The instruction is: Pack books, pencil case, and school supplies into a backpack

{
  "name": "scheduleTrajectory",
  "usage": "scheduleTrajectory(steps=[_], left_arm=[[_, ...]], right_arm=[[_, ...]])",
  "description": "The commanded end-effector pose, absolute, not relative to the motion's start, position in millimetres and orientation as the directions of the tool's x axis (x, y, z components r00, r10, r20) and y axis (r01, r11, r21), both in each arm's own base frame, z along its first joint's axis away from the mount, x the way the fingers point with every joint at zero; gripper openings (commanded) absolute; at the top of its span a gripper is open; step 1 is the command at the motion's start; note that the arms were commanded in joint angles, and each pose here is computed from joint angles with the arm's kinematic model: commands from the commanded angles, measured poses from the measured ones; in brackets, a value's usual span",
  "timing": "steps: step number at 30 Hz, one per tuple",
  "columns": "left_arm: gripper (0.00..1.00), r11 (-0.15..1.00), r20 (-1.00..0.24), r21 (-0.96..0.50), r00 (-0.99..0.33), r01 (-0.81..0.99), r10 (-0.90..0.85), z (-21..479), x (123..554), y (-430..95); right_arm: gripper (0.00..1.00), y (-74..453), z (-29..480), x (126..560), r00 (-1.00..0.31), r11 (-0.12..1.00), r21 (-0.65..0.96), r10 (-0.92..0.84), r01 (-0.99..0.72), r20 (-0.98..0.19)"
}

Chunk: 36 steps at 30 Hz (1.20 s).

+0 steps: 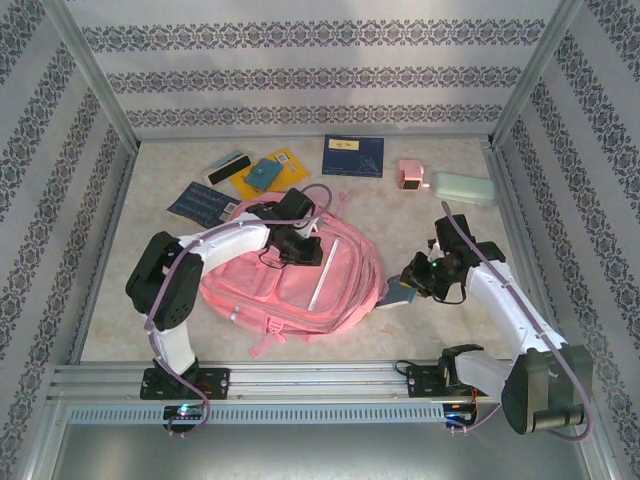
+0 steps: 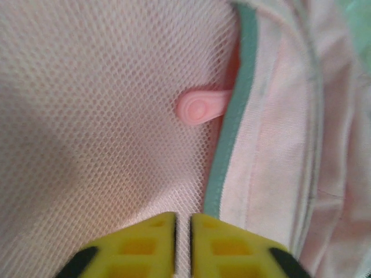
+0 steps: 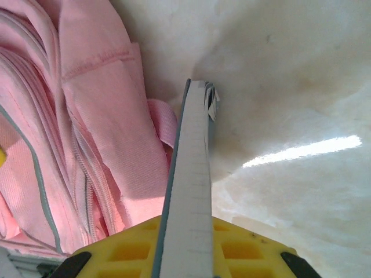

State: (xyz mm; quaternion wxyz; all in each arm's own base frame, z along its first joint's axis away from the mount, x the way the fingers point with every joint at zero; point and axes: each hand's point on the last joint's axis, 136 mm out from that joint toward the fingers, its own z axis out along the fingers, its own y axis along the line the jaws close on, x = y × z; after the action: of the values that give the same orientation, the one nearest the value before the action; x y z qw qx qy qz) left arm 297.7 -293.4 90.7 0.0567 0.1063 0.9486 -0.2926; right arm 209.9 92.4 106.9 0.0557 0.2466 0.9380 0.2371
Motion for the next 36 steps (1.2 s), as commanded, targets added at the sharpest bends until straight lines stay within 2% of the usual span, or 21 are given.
scheduleTrajectory(steps=[1, 5, 9, 11, 16, 21, 25, 31, 36], left_arm=[[0.24, 0.779, -0.224, -0.587, -0.969, 0.221, 0.107, 126.2, 308.3, -288.4], [0.46, 0.727, -0.280, -0.643, -0.957, 0.240, 0.069, 159.6, 312.1, -292.0], [0.58, 0.672, -0.316, -0.701, -0.949, 0.239, 0.007, 188.9, 316.8, -290.4], [0.66, 0.635, -0.320, -0.738, -0.947, 0.229, -0.031, 201.8, 320.4, -288.2], [0.78, 0.457, -0.291, -0.867, -0.947, 0.199, -0.138, 232.8, 331.5, -287.1], [0.78, 0.334, -0.272, -0.919, -0.951, 0.211, -0.149, 245.1, 329.9, -289.5], [0.78, 0.247, -0.258, -0.944, -0.957, 0.219, -0.136, 249.4, 330.1, -296.8], [0.76, 0.038, -0.207, -0.978, -0.971, 0.204, -0.124, 269.0, 334.1, -308.9], [0.72, -0.012, -0.174, -0.984, -0.976, 0.177, -0.131, 266.3, 337.9, -310.8]], right_arm=[[0.00, 80.1, 135.7, 214.2, -0.864, 0.794, 0.439, 0.498, 0.420, -0.075], [0.00, 93.5, 177.6, 230.8, -0.876, 0.828, 0.462, 0.442, 0.316, -0.192], [0.01, 121.2, 221.7, 254.6, -0.887, 0.826, 0.530, 0.376, 0.190, -0.267], [0.00, 143.5, 248.3, 268.7, -0.884, 0.763, 0.636, 0.370, 0.114, -0.285], [0.00, 191.3, 300.9, 292.4, -0.897, 0.538, 0.843, 0.368, -0.011, -0.246], [0.00, 202.2, 320.1, 299.8, -0.894, 0.452, 0.891, 0.380, -0.044, -0.237], [0.00, 217.8, 327.6, 299.1, -0.918, 0.307, 0.950, 0.362, -0.050, -0.166], [0.00, 218.2, 321.7, 295.4, -0.919, 0.260, 0.965, 0.373, -0.029, -0.128], [0.00, 217.3, 323.9, 296.8, -0.914, 0.215, 0.976, 0.391, -0.019, -0.103]])
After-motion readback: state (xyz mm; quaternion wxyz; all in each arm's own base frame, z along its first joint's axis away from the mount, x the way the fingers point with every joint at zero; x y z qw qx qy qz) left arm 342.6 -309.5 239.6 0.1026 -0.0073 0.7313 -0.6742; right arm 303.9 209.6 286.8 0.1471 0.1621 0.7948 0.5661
